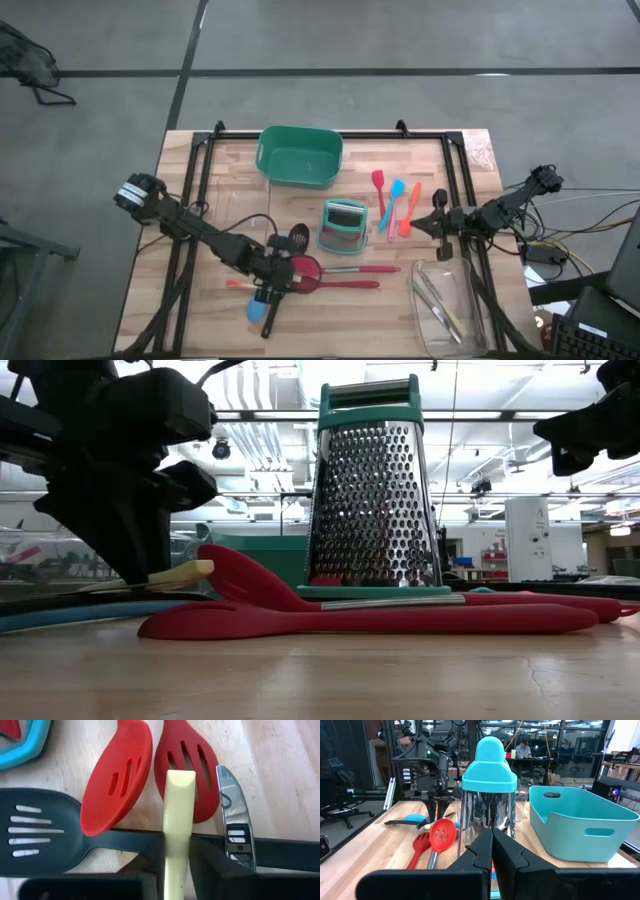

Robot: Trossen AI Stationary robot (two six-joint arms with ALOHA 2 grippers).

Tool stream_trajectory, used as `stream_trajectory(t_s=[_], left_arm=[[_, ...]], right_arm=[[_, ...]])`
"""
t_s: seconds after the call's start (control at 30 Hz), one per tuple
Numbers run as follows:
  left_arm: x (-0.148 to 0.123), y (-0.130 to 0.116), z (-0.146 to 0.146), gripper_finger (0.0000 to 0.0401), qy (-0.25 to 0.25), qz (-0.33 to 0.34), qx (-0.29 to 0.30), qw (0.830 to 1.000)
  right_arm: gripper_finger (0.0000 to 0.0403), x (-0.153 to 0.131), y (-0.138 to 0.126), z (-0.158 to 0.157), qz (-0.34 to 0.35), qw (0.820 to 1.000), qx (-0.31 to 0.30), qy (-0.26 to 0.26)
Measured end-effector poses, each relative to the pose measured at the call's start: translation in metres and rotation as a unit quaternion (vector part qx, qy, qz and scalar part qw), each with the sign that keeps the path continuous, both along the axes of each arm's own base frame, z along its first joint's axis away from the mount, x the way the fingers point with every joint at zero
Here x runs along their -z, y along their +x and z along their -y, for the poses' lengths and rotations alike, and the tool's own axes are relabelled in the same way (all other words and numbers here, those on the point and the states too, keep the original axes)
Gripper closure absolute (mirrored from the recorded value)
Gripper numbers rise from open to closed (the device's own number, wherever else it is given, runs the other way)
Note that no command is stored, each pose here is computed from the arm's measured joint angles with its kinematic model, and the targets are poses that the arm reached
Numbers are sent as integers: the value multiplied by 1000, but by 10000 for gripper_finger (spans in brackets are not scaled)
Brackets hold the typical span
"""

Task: Pick & Place Kitchen Items
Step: Put the yellow table knife into the bottom transparent bin

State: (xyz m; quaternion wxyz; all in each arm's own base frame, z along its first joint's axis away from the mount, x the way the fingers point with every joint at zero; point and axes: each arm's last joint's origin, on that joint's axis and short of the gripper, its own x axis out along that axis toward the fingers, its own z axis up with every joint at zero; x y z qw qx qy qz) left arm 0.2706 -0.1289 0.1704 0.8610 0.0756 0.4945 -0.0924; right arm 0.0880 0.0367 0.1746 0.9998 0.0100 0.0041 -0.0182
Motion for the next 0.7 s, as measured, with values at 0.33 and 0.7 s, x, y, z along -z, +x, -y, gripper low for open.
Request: stream_trajectory(t_s=[0.33,0.7], left_arm=[[-13,8,5,395,-21,14,23,999],[-14,8,6,356,-36,15,2,999]], right_arm=[[394,0,0,0,0,1000,0,0],[394,0,0,0,1,1000,0,12]])
